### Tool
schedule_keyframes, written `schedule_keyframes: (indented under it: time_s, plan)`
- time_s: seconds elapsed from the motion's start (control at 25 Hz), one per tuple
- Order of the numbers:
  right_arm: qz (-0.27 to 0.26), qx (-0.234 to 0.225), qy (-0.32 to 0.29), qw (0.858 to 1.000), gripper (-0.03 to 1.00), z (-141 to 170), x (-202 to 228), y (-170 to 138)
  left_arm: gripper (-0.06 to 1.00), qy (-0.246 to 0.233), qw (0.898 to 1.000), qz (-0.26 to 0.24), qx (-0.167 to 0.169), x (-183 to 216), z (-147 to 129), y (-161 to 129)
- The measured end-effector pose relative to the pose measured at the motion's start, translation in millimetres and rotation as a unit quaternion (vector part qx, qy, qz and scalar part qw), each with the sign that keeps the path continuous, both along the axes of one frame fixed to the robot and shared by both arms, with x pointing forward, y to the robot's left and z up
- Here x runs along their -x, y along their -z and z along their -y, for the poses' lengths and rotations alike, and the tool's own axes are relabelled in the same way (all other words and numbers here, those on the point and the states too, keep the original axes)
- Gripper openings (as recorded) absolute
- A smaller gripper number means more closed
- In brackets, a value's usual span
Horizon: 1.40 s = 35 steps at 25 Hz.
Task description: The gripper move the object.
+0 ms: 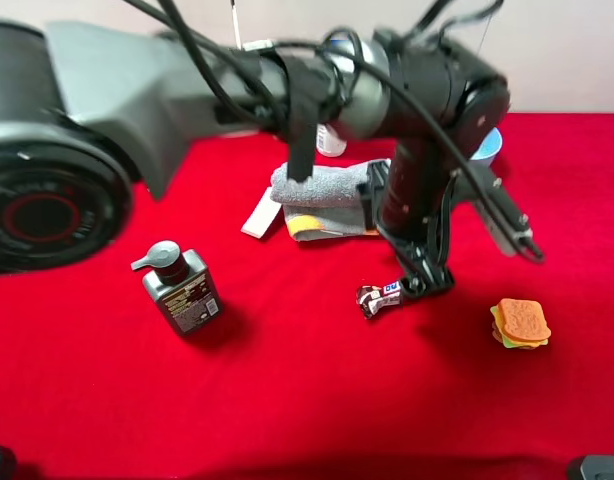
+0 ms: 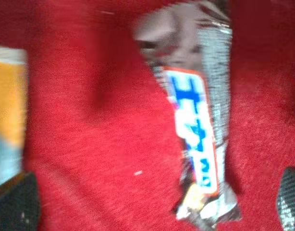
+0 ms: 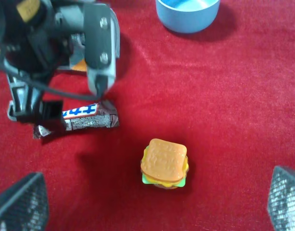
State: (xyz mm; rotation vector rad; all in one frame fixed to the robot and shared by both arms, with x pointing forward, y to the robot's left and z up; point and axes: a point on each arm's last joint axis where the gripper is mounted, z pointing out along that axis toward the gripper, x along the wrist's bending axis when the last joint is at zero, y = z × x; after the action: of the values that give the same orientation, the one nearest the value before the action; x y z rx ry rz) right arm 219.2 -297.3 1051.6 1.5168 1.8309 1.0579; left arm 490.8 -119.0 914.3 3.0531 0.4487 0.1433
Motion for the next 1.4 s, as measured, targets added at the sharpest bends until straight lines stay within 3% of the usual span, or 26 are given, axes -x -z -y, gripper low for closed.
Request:
schedule_keyframes:
  time_s: [0.32,0.6,0.88,1.04,1.4]
  plan:
    - [0.0,0.0,0.0,1.0,0.69,0,0,0,0.99,-0.029,0.995,0.074,0.055,0,-15,-89]
    - [0.0,0.0,0.0,1.0,0.69,0,0,0,0.99,-0.049,0.986,0.125,0.104,14,-48,-180]
    - [0.0,0.0,0.0,1.0,0.69,0,0,0,0.99,-0.053,0.974,0.154,0.159,29,-73,-235]
    - [0.0,-0.001,0.0,1.0,0.69,0,0,0,0.99,-0.056,0.972,0.156,0.166,38,-90,-247]
    - [0.0,-0.001,-0.001,1.0,0.69,0,0,0,0.99,-0.055,0.985,0.126,0.107,78,-158,-228]
